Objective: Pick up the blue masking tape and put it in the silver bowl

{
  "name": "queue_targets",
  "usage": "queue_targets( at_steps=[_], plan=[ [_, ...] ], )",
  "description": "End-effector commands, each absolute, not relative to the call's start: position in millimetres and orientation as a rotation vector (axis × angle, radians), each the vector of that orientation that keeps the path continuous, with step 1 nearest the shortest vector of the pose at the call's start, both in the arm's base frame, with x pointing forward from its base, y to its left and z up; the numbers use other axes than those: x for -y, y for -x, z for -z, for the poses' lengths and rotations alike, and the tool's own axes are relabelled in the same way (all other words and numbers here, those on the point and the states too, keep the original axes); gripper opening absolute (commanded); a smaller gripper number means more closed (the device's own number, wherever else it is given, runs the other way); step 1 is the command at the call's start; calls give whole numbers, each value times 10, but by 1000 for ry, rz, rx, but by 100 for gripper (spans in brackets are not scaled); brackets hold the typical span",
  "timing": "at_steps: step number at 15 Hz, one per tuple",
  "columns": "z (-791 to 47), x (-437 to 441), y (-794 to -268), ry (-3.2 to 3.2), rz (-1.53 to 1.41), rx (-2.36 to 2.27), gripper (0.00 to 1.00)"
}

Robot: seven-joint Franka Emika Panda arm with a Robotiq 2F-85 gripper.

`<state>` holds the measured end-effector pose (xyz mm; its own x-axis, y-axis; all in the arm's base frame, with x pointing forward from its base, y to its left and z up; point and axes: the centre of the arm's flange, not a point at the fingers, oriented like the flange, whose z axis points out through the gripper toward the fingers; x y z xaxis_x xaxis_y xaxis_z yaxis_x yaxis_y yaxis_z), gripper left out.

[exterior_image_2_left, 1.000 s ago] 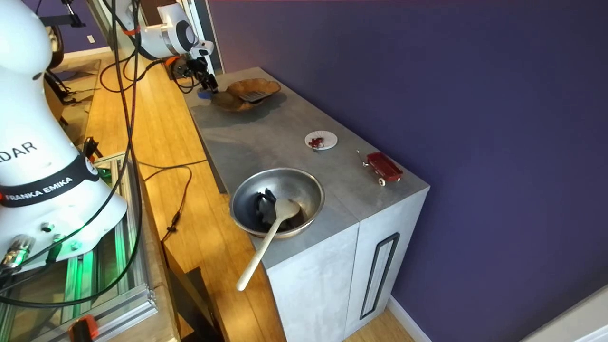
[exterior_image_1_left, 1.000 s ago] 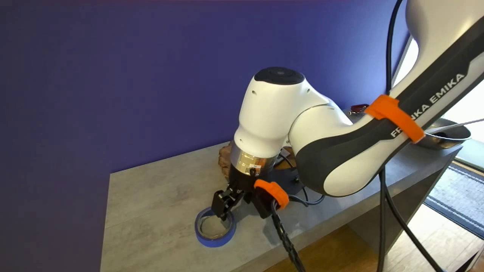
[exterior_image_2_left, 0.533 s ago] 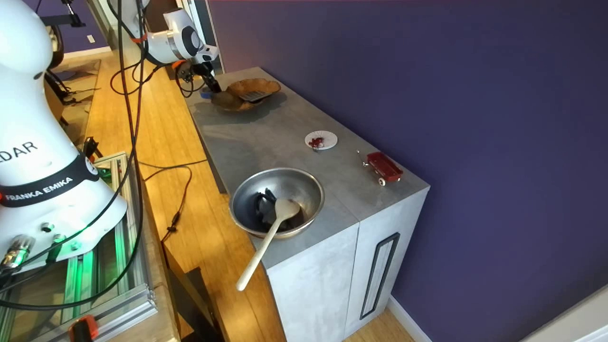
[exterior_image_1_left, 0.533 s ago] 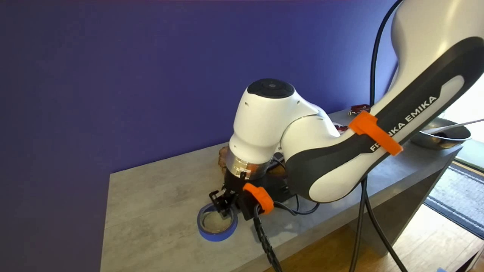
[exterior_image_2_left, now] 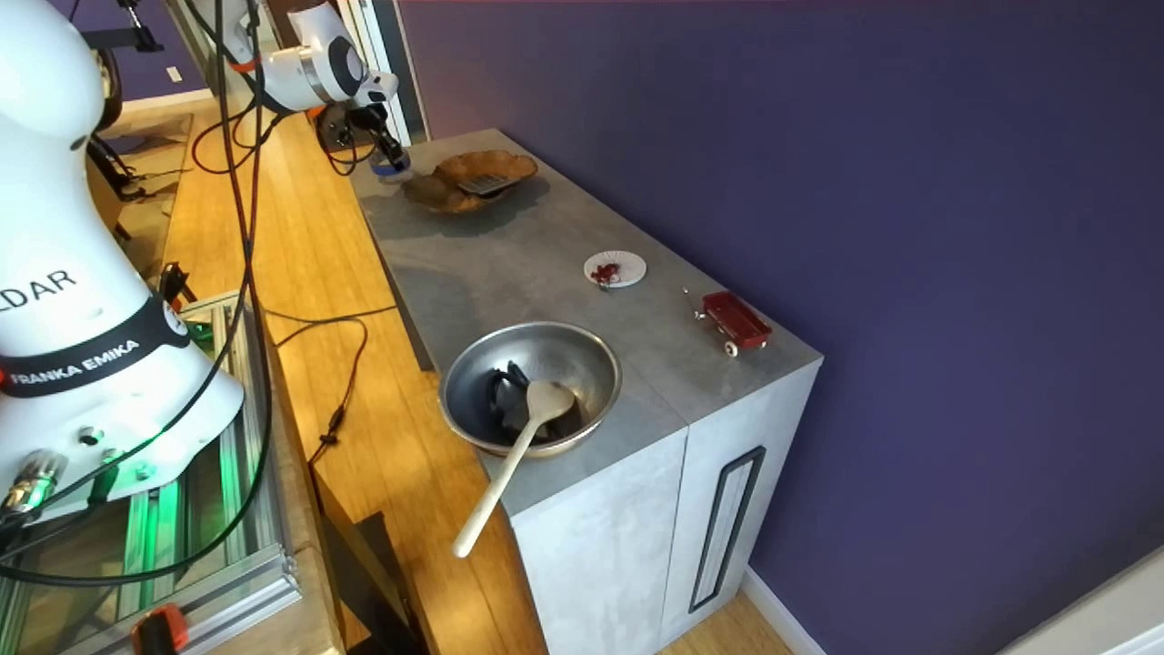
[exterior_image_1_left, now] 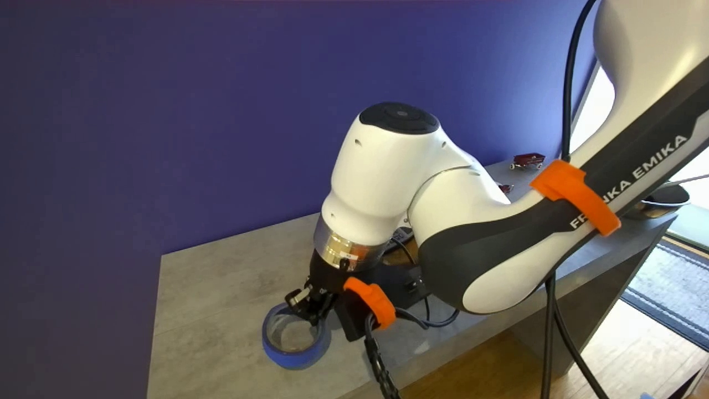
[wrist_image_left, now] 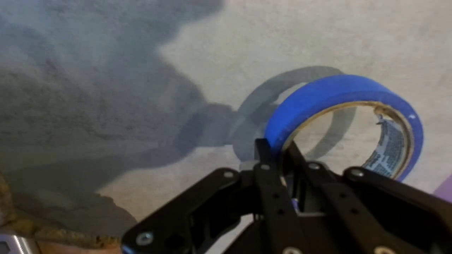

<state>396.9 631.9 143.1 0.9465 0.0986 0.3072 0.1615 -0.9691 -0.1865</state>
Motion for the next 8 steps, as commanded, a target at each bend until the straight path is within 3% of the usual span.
queue_targets(
  at_steps=[1,8],
  plan=[
    [-2046,-5949,-3964,2781,634,63,3],
    [-2870,-4975,-3996,2949,870,-279,3]
  ],
)
